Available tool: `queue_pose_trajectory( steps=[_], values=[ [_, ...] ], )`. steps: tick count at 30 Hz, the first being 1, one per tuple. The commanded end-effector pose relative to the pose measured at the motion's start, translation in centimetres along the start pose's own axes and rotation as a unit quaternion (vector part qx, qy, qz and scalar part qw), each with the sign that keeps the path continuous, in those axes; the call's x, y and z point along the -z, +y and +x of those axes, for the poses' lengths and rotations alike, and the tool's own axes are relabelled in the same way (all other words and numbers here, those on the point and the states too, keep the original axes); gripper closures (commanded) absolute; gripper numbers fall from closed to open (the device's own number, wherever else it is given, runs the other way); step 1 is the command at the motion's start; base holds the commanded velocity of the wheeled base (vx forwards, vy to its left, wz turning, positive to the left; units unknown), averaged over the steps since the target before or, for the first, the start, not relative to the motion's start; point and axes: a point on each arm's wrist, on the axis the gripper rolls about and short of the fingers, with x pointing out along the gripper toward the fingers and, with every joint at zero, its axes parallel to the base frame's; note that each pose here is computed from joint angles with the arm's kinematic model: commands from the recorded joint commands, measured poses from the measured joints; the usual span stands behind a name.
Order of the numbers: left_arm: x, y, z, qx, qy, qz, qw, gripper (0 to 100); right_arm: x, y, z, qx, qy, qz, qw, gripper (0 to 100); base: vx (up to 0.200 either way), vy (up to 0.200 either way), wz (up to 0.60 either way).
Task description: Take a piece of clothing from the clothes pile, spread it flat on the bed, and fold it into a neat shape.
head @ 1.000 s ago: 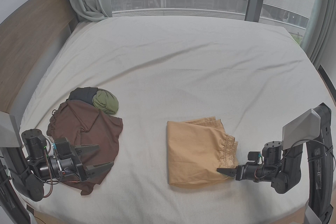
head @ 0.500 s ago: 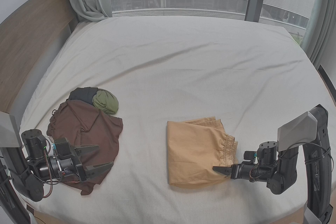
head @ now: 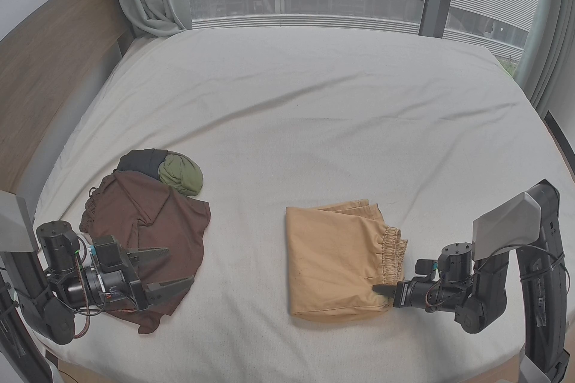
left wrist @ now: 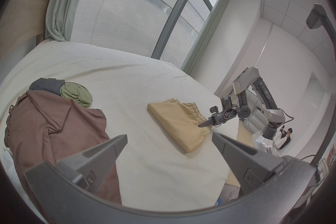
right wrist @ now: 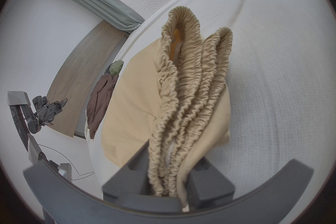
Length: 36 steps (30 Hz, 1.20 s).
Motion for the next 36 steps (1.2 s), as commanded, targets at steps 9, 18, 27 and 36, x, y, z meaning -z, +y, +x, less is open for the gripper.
queue_pose_trajectory(
  steps=[9, 18, 27, 36],
  values=[
    [-0.1, 0.0, 0.0, 0.000, -0.002, 0.002, 1.0000, 0, -1.4, 2.7, -0.3, -0.037, -0.020, -0.028, 0.9987, 100, 0.000, 0.000, 0.00],
    [-0.2, 0.0, -0.2, 0.000, -0.004, 0.004, 1.0000, 0, -4.6, 6.3, -2.4, -0.100, -0.066, -0.016, 0.9926, 100, 0.000, 0.000, 0.00],
    [-0.2, 0.0, -0.2, -0.001, -0.005, 0.004, 1.0000, 0, -6.2, 8.8, -3.8, -0.157, -0.083, -0.038, 0.9834, 100, 0.000, 0.000, 0.00],
    [-0.2, -0.1, -0.2, 0.001, -0.005, 0.005, 1.0000, 0, -7.3, 11.1, -5.1, -0.202, -0.096, -0.041, 0.9738, 100, 0.000, 0.000, 0.00]
  ],
)
